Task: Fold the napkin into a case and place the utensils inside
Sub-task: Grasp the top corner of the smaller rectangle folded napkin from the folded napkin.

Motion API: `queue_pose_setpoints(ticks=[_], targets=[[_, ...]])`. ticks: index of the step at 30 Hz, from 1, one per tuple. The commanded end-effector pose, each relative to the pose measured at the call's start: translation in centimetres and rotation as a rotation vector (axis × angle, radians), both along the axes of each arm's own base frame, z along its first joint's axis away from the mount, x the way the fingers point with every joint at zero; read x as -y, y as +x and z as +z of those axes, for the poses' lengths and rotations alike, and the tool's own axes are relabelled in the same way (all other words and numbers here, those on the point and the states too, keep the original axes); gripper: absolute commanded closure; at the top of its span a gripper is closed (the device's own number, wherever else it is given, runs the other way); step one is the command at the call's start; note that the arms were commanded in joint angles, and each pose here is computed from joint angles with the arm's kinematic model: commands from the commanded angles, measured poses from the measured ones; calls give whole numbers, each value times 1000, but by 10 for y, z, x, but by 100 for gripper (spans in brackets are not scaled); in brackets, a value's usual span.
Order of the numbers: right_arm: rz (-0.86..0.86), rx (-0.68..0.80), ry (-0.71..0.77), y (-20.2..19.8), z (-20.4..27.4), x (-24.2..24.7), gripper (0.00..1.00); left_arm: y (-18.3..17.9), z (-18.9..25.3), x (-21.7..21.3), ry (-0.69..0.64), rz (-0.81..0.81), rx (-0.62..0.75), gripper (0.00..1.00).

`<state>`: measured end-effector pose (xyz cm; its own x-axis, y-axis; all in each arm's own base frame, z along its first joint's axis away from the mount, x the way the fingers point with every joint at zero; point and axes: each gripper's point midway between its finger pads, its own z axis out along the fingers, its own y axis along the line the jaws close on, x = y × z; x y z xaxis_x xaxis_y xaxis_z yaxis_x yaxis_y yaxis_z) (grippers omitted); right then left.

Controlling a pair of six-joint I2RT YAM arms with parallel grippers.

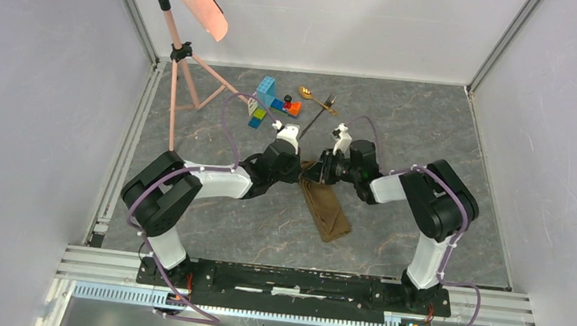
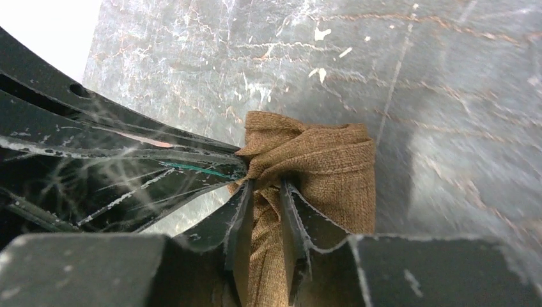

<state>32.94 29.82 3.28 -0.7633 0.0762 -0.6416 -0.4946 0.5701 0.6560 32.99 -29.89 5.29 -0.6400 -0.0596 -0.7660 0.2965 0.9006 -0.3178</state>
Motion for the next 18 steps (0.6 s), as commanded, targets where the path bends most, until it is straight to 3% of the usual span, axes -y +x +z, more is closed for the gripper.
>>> queue_pose_setpoints(ticks=[1, 4, 10, 18], targets=[[-31, 52, 7, 0, 23, 22, 70, -4, 35, 19, -85, -36, 55, 98], [-27, 68, 19, -4, 32, 25, 70, -3, 37, 17, -73, -37, 64, 98], [-22, 70, 44, -1, 39, 20, 86, -2, 40, 19, -74, -48, 65, 98], [31, 38, 115, -3, 31, -21, 89, -2, 37, 29, -89, -77, 48, 98]])
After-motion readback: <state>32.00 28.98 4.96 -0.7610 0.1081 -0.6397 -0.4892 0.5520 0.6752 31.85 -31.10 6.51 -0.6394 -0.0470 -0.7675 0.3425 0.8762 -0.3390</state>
